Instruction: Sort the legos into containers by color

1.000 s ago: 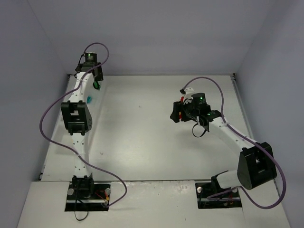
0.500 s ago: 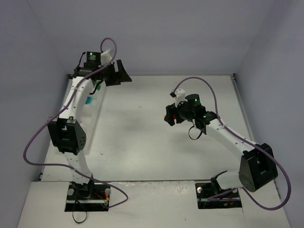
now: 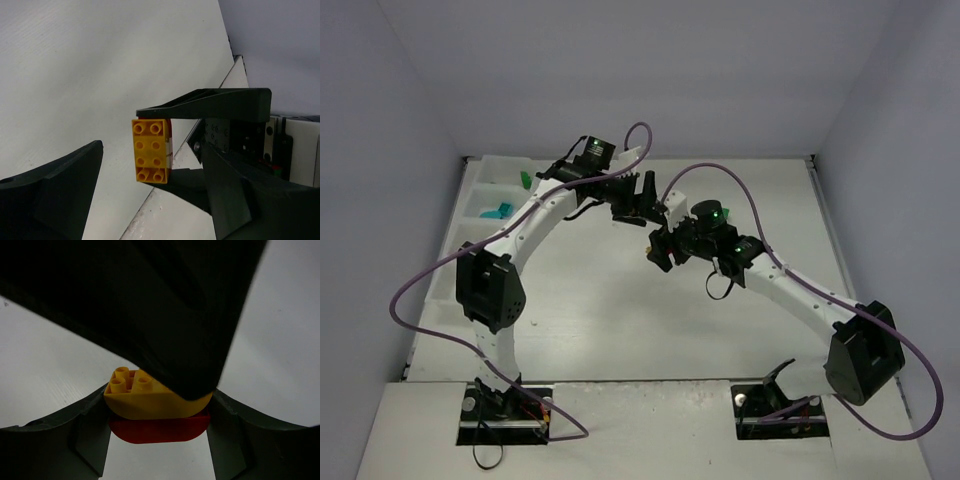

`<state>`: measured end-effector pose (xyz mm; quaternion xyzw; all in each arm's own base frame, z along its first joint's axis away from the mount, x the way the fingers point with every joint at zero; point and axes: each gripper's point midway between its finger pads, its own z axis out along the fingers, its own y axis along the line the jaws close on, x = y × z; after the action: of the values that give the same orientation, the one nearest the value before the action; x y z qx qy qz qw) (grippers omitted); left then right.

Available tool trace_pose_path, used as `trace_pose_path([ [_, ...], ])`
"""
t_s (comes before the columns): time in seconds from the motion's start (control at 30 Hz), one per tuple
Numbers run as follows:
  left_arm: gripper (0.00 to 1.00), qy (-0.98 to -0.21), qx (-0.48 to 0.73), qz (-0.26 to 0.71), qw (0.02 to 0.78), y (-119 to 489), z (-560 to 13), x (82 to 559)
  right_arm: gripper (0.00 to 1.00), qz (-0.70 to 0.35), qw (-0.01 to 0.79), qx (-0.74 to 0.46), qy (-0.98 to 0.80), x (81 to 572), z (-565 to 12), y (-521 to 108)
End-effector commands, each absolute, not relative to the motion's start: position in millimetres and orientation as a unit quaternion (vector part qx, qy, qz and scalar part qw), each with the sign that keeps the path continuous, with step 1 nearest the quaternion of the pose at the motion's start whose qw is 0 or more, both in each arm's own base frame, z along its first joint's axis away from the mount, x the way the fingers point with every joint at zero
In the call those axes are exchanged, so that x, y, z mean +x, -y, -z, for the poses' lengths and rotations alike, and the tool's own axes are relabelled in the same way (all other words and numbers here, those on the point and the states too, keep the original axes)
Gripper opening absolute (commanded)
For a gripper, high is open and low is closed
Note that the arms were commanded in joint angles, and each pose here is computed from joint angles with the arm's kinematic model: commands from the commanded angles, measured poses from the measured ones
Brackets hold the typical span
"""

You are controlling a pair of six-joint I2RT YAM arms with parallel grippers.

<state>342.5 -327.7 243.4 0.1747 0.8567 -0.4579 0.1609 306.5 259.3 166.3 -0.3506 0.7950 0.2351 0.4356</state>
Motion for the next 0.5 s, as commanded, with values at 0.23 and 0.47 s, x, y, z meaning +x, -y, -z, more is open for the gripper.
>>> trace_pose_path([
  [0.23, 0.72, -0.857, 0.206, 0.446, 0.156, 333, -244, 324, 0.0, -0.238, 0.476, -0.368, -0.762, 313, -195, -275],
  [0.47, 0.66, -0.868, 0.207, 0.434, 0.124, 327, -225, 314, 0.0, -0.242, 0.473, -0.371, -0.762, 312, -193, -276],
])
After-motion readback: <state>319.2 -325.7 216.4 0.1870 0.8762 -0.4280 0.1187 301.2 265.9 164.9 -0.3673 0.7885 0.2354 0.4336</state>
